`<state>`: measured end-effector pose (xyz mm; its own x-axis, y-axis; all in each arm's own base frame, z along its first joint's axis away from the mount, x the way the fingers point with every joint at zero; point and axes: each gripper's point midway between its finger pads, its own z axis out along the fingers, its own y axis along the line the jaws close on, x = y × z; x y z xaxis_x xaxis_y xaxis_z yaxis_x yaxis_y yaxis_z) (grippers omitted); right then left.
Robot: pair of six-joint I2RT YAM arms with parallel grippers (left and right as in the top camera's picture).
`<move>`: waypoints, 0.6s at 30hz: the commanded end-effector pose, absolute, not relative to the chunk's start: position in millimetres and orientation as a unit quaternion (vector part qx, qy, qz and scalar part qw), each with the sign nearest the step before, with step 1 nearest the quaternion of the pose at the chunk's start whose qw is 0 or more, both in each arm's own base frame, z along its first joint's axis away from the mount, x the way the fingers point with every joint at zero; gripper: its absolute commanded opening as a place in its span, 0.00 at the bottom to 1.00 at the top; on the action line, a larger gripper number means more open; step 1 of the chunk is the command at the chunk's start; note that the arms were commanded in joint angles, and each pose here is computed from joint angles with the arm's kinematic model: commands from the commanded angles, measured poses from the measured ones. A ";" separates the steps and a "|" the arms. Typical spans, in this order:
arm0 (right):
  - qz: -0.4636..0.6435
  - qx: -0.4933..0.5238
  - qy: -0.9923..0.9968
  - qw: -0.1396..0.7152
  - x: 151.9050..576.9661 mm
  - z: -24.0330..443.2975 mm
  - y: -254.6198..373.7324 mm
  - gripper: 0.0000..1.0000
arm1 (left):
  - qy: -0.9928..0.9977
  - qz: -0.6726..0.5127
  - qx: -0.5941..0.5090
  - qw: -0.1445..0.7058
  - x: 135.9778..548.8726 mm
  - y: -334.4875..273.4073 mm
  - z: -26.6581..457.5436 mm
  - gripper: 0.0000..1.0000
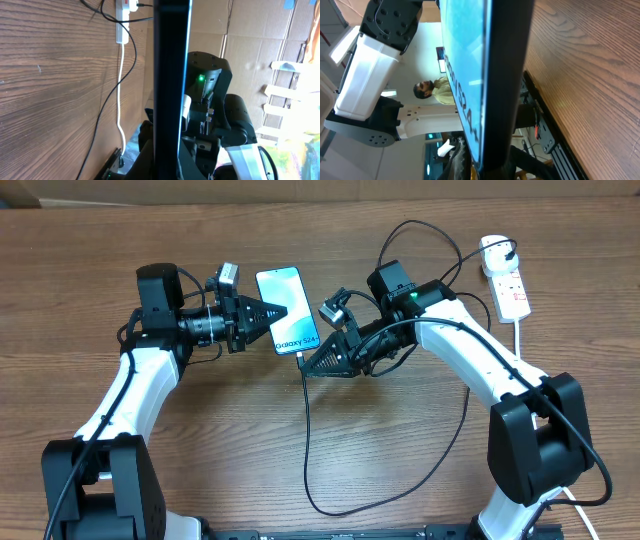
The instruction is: Plug charger to phone and switch on socket
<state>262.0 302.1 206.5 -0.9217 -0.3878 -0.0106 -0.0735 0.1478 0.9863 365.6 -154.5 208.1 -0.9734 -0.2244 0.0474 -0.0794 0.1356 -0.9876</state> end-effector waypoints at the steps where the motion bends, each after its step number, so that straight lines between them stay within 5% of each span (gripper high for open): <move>1: -0.649 0.159 -0.736 0.114 261.6 220.2 299.1 0.04 | 0.742 -0.663 -0.075 0.055 360.2 -154.5 217.5 0.04; 18: -0.648 0.160 -0.736 0.113 261.9 220.1 299.2 0.04 | 0.739 -0.668 -0.070 0.050 357.8 -155.1 219.5 0.04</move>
<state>262.7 302.5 207.8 -0.9214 -0.3882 -0.0189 -0.0783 0.1379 0.9873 363.2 -155.1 210.2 -0.9765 -0.2099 0.0497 -0.0771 0.1245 -0.9892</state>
